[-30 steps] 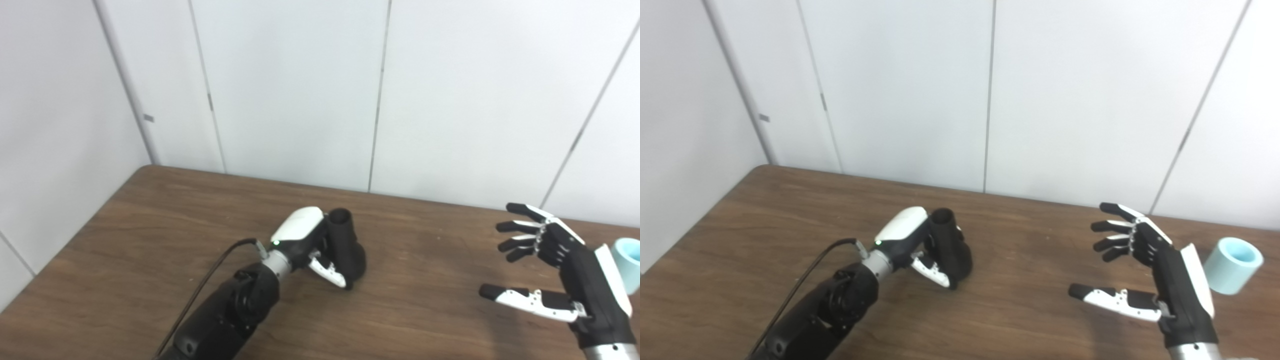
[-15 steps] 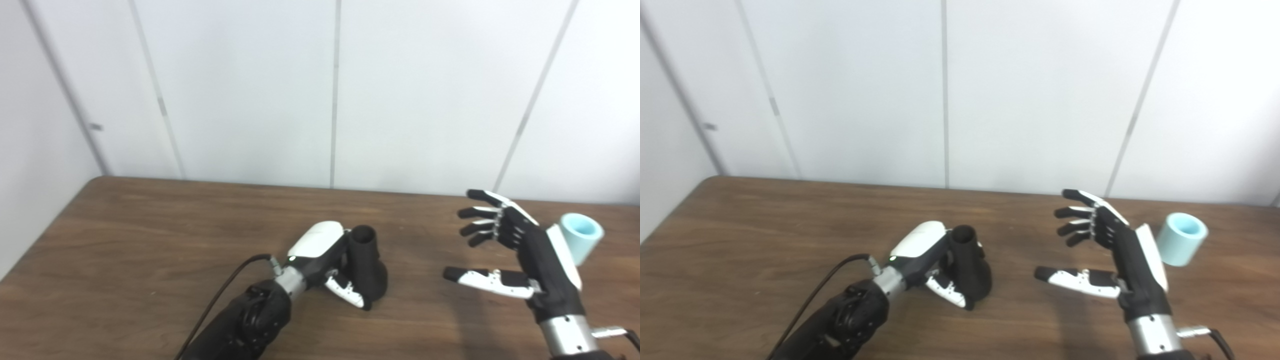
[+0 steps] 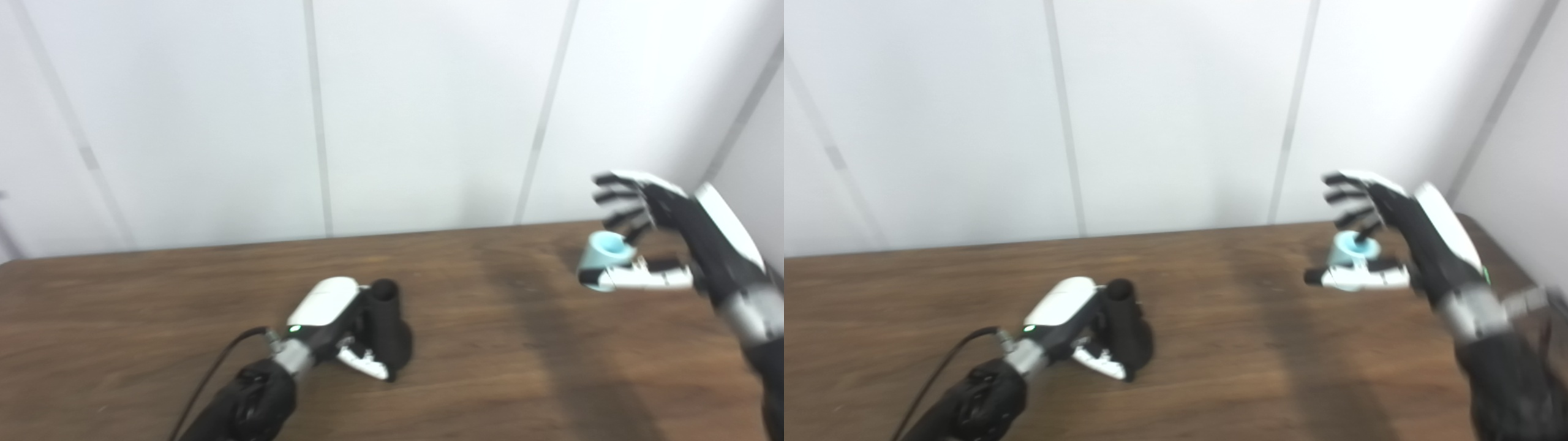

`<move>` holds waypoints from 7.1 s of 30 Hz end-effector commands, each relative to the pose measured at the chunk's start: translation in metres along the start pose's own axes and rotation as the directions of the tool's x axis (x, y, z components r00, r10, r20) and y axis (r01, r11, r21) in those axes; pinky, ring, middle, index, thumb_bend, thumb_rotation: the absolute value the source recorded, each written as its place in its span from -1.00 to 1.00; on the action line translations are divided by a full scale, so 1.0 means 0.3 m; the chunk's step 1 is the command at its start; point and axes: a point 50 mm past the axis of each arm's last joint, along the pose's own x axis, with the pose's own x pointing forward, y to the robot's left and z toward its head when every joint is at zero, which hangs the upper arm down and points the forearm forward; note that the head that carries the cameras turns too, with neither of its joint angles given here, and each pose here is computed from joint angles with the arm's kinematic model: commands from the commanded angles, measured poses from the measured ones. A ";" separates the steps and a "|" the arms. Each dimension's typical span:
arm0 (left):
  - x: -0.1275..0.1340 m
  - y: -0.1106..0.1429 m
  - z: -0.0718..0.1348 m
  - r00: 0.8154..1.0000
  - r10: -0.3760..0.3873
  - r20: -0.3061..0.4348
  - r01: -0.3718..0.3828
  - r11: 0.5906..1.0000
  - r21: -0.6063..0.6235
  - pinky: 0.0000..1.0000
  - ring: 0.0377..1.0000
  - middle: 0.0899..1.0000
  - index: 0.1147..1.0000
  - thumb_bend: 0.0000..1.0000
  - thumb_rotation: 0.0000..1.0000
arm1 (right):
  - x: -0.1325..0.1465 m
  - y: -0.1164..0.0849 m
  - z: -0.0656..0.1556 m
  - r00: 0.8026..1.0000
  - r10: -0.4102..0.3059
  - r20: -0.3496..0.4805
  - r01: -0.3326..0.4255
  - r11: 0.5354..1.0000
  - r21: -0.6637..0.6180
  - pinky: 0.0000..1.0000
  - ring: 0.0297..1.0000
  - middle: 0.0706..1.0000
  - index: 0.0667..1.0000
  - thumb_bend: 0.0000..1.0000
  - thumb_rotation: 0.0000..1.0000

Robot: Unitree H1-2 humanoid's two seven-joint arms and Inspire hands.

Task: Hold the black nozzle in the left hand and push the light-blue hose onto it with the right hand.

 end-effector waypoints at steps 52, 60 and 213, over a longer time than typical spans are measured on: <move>-0.181 -0.170 -0.232 0.966 -0.227 -0.122 0.233 0.972 0.035 -0.16 -0.15 -0.21 -0.14 0.05 -1.00 | 0.491 0.161 -0.398 0.881 0.135 -0.454 -0.237 0.955 -0.177 0.45 0.57 0.69 0.71 0.81 -0.76; -0.185 -0.169 -0.228 0.968 -0.222 -0.115 0.228 0.973 0.039 -0.13 -0.14 -0.26 -0.13 0.05 -1.00 | 0.487 0.223 -0.414 0.883 0.156 -0.443 -0.259 0.948 -0.183 0.13 0.33 0.45 0.51 0.70 -0.85; -0.027 -0.132 0.025 0.955 -0.261 -0.143 0.270 0.961 0.053 -0.31 -0.19 -0.28 -0.14 0.05 -1.00 | 0.505 0.374 0.424 0.859 0.382 0.341 -0.404 0.915 -0.008 -0.34 -0.17 -0.08 -0.07 0.00 -1.00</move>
